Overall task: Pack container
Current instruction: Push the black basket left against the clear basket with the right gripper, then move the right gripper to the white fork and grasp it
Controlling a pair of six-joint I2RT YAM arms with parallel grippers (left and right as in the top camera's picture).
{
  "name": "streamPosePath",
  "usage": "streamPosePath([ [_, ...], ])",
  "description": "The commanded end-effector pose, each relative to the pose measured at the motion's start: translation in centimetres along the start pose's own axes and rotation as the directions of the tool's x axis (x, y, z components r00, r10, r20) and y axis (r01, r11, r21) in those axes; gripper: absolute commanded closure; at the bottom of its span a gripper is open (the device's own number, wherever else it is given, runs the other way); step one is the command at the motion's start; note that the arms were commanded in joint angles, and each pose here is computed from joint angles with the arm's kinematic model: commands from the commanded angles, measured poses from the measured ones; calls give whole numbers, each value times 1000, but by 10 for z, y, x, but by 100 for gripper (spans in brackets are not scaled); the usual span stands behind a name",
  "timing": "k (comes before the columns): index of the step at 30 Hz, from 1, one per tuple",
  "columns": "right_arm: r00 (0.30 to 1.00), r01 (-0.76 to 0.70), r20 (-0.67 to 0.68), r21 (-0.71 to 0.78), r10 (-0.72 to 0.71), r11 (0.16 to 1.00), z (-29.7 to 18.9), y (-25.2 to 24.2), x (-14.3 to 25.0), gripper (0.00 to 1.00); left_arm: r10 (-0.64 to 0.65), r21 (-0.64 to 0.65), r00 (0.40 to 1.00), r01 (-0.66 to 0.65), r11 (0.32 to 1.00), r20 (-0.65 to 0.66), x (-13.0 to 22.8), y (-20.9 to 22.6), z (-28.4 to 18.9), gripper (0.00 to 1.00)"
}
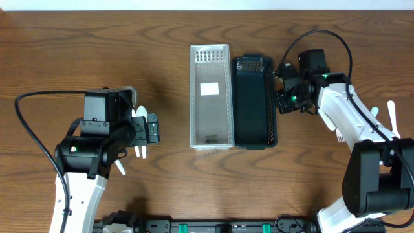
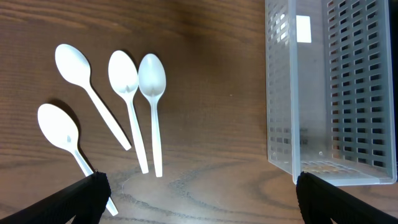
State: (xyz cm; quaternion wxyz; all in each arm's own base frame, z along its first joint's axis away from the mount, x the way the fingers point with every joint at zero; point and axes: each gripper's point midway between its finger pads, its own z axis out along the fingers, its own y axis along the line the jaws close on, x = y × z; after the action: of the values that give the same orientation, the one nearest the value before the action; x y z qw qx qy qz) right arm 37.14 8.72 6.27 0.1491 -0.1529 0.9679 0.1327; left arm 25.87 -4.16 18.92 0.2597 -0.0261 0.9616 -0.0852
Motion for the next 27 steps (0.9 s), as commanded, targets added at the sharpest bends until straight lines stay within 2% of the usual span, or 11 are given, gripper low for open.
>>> streamPosePath([
  [1,999,31,17,-16,-31,999,0,2,-5,89,-1,13,1000,1,1000,10,-5,-2,-4,2],
  [14,997,62,37,-30,-61,998,0,5,-10,88,-1,12,1000,1,1000,10,-5,-2,-4,2],
  [16,998,48,30,7,-48,999,-1,-3,-9,69,-1,13,1000,1,1000,11,-5,-2,-4,2],
  [21,993,-116,58,188,107,975,-28,-36,-16,51,14,15,1000,-15,1000,25,-8,-3,-5,2],
  [22,990,-134,78,218,120,967,-41,-40,-20,45,19,16,999,-20,1000,31,-9,-3,-5,2],
  [23,986,-153,99,249,132,956,-56,-45,-24,30,20,17,999,-21,1000,37,-10,-3,-6,2],
  [24,983,-168,125,278,138,946,-76,-48,-28,1,21,18,999,-21,1000,43,-11,-4,-7,2],
  [27,973,-188,185,297,137,936,-122,-46,-32,1,22,19,998,-23,1000,55,-12,-4,-10,2],
])
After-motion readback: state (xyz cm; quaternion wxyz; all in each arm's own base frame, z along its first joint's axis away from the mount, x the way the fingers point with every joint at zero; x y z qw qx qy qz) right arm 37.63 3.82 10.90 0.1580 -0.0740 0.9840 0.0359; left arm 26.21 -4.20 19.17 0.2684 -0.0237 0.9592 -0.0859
